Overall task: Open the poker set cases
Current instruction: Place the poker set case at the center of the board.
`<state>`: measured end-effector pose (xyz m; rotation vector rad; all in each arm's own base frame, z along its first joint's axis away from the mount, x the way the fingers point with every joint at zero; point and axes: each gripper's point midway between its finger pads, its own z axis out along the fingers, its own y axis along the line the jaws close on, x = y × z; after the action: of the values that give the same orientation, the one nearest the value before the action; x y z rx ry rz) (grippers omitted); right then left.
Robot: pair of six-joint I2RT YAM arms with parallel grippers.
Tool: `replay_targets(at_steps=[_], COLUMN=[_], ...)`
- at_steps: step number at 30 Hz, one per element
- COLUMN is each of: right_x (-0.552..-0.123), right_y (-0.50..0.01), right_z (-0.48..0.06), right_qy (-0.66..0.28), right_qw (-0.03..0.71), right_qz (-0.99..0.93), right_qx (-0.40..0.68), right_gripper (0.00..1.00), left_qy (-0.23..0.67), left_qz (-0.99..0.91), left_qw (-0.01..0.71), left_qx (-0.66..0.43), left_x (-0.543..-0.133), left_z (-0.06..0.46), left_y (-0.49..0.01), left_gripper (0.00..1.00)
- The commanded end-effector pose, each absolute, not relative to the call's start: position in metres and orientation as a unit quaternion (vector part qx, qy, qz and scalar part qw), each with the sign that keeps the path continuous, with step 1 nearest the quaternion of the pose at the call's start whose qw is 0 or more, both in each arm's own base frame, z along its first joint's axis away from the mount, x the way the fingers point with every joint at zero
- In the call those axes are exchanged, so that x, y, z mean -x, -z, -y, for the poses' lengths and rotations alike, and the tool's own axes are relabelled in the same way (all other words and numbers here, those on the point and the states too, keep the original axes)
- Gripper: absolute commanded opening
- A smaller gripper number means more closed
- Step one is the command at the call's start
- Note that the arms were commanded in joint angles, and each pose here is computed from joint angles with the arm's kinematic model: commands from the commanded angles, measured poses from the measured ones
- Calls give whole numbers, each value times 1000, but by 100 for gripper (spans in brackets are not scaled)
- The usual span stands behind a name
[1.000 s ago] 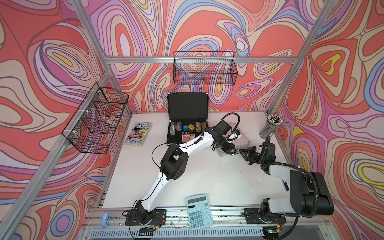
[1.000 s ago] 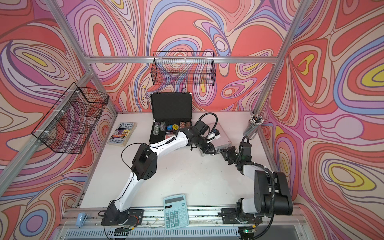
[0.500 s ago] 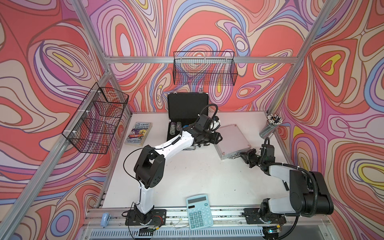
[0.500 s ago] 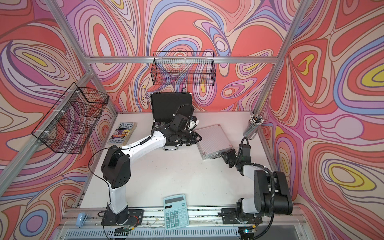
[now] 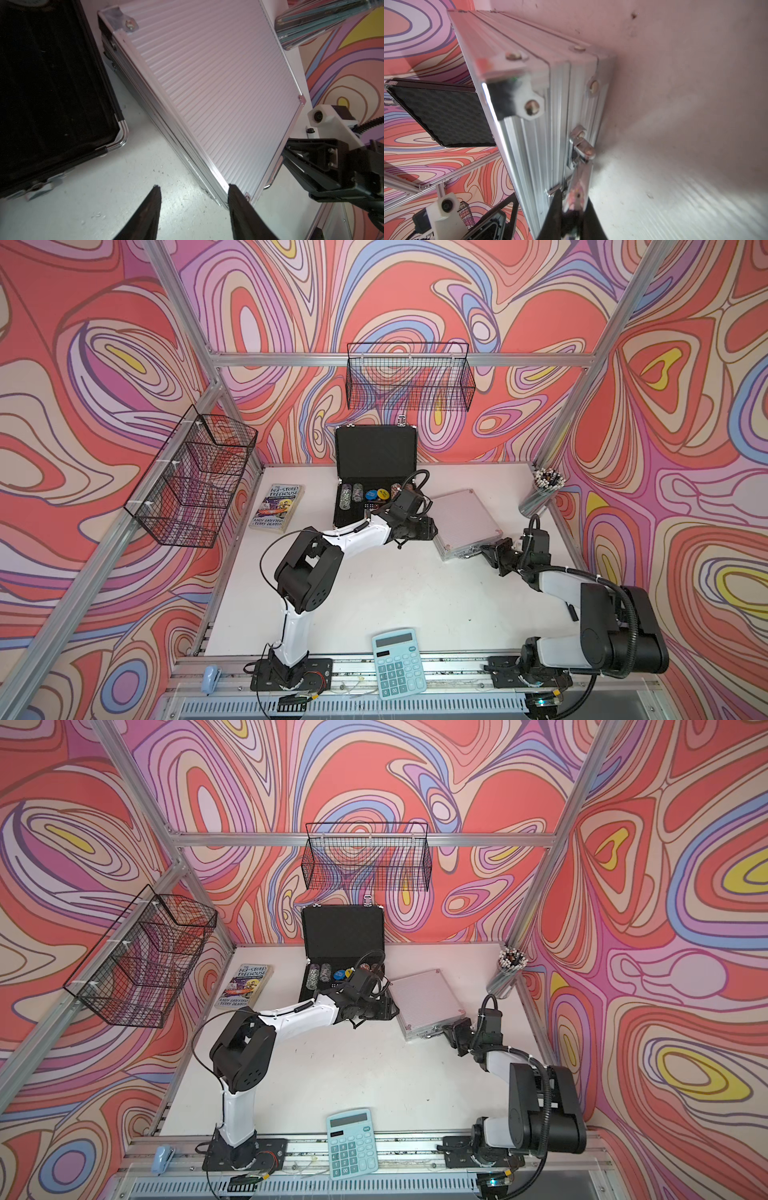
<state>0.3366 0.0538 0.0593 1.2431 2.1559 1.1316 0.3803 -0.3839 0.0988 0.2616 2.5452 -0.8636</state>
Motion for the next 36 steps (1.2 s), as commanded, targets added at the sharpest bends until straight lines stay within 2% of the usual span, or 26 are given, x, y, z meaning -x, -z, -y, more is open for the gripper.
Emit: replay_targets(at_steps=[1,8,24,36], right_x=[-356,-350,-319,-329], right_y=[-100,-92,-57,-45], right_z=[-55,-55,-51,-56], right_qy=[-433,-431,-410,-426], right_qw=[270,266,264,262], right_qz=[-767,-766,-767,-762], right_qx=[-389,-396,-418,-412], right_gripper=[0,0,0,2], left_qy=[316,318,327,326], left_qz=[-920,-923,-914,-905], left_qw=[214,195,207,233], left_qx=[-92,-98,-118,-141], left_x=[-385,-387,-412,-450], left_z=[399,415,443,457], left_y=[-89,-69,-64,-80], left_gripper=[54,54,54,54])
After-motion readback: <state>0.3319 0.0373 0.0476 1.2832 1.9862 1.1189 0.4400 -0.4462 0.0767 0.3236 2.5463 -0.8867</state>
